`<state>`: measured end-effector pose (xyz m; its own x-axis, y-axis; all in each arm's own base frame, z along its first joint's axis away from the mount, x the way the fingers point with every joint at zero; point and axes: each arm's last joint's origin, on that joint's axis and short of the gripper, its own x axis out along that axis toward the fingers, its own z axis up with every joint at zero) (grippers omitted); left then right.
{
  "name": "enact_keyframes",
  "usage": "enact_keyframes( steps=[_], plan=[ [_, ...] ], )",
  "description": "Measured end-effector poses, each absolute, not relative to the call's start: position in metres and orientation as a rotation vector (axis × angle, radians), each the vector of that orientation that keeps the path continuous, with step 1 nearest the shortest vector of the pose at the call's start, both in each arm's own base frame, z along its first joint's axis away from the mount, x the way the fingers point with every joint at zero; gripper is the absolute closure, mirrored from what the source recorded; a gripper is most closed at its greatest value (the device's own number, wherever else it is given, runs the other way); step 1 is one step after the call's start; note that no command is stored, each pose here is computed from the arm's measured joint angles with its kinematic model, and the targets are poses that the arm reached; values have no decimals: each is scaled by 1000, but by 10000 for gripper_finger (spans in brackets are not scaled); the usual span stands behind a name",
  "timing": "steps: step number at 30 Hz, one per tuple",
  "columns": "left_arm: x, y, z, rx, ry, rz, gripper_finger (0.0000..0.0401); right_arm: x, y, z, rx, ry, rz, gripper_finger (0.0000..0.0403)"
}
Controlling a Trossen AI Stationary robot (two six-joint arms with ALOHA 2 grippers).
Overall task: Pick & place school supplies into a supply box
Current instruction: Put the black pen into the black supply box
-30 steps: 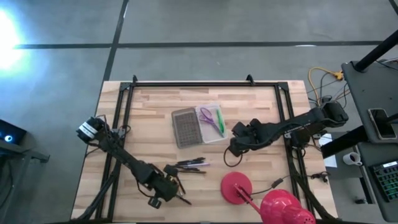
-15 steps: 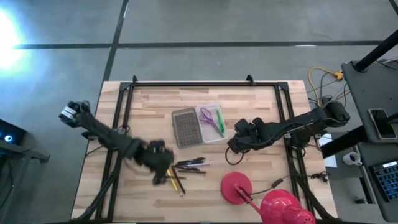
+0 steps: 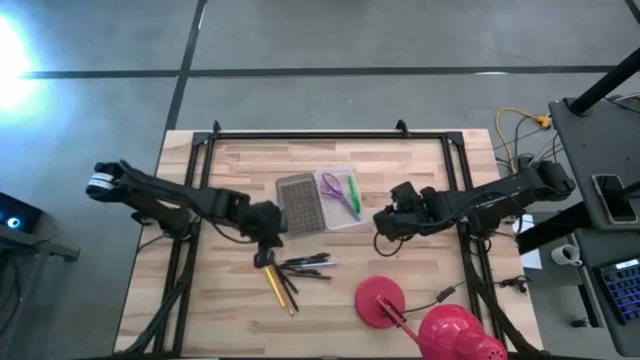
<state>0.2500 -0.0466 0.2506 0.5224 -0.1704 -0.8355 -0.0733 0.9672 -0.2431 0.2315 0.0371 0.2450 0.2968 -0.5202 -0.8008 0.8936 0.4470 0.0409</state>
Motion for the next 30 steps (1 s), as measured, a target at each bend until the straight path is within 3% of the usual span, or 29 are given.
enact_keyframes(
  steps=[14,20,30],
  plan=[
    [268,-87,206,177,1179,-356,275,240,40,228,540,901,-1010,229],
    [272,-89,187,334,1237,-464,269,242,41,225,552,915,-1010,232],
    [276,-90,174,343,1280,-474,279,242,41,224,557,913,-1018,232]
  ],
)
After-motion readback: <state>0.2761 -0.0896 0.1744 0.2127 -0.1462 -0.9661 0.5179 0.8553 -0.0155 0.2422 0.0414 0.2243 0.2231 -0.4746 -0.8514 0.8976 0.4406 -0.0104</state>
